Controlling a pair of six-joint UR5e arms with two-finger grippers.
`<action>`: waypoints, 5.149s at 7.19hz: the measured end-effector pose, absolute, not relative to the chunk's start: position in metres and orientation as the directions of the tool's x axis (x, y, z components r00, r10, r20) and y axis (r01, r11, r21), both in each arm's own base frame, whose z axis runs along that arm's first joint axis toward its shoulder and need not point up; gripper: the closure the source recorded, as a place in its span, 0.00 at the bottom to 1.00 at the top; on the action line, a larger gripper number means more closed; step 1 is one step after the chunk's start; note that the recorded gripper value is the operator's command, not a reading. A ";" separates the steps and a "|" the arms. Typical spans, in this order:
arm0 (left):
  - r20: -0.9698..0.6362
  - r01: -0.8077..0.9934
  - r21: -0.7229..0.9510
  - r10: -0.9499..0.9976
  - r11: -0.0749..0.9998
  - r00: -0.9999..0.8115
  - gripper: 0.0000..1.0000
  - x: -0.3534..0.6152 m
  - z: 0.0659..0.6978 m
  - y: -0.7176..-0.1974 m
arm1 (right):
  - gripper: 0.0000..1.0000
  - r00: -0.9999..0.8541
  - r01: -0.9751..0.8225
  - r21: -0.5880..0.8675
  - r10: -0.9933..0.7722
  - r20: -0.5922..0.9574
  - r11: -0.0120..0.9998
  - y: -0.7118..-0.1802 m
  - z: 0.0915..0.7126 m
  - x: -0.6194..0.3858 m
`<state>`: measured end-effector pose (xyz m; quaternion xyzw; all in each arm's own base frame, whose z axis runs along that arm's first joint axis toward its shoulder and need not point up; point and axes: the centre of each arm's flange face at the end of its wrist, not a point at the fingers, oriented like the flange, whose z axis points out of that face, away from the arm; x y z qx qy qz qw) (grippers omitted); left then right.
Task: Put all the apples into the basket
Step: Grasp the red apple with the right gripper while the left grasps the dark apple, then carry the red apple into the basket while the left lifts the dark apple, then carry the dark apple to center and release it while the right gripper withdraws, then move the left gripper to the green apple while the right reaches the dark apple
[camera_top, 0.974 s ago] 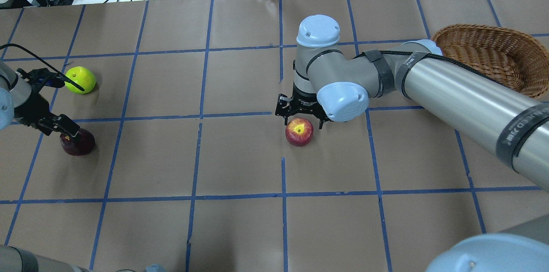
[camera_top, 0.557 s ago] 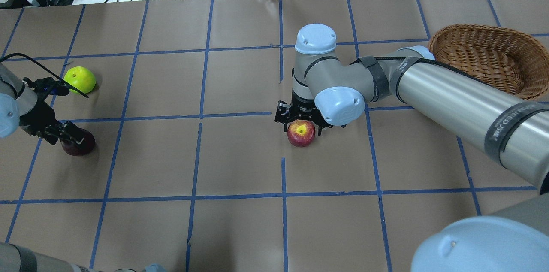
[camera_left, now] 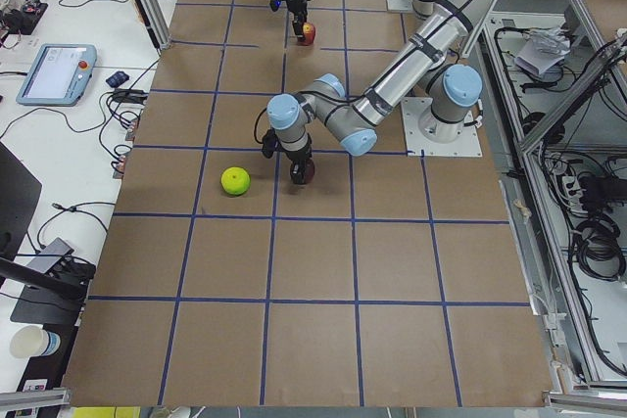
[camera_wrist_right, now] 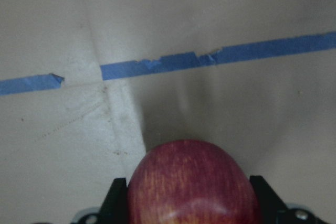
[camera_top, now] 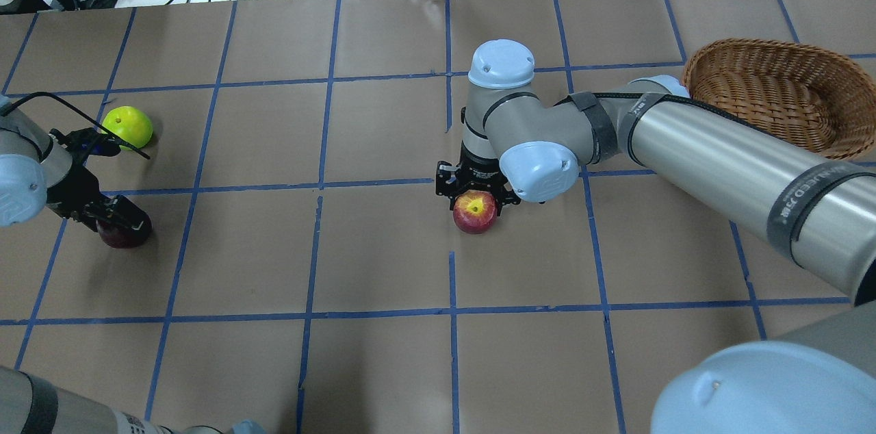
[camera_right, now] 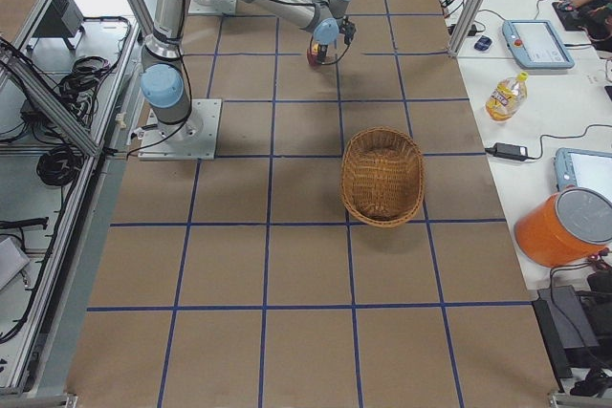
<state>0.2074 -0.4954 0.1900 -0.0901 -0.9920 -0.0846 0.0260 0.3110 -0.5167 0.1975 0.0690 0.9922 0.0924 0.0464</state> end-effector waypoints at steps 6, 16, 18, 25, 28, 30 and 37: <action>0.030 0.187 0.131 0.185 0.974 -0.982 0.66 0.176 0.245 -0.504 | 1.00 -0.984 0.176 -0.024 0.175 -0.040 0.984 -0.591 0.357 0.152; 0.169 -0.031 -0.007 -0.030 0.999 -0.985 0.73 -0.318 0.252 -0.530 | 0.28 -0.968 -0.181 -0.046 -0.170 0.182 0.982 -0.634 0.262 -0.257; 0.139 -0.058 -0.013 -0.056 0.998 -0.989 0.70 -0.344 0.233 -0.548 | 0.00 -0.965 -0.196 -0.056 -0.183 0.187 0.979 -0.636 0.245 -0.269; 0.144 -0.055 -0.004 -0.054 0.998 -0.988 0.00 -0.356 0.252 -0.560 | 0.00 -0.970 -0.190 -0.050 -0.180 0.161 0.980 -0.616 0.342 -0.205; 0.115 0.002 0.071 -0.006 0.997 -0.993 0.00 -0.230 0.319 -0.592 | 0.00 -0.994 -0.043 -0.018 -0.041 0.099 0.999 -0.610 0.381 -0.070; 0.115 0.077 0.069 0.068 0.995 -0.991 0.00 -0.084 0.334 -0.616 | 0.00 -0.997 0.057 -0.027 0.059 0.054 0.998 -0.606 0.382 0.060; -0.088 0.081 -0.015 0.079 0.997 -0.993 0.00 0.189 0.262 -0.665 | 0.00 -0.980 0.180 0.054 0.184 -0.081 0.982 -0.578 0.285 0.309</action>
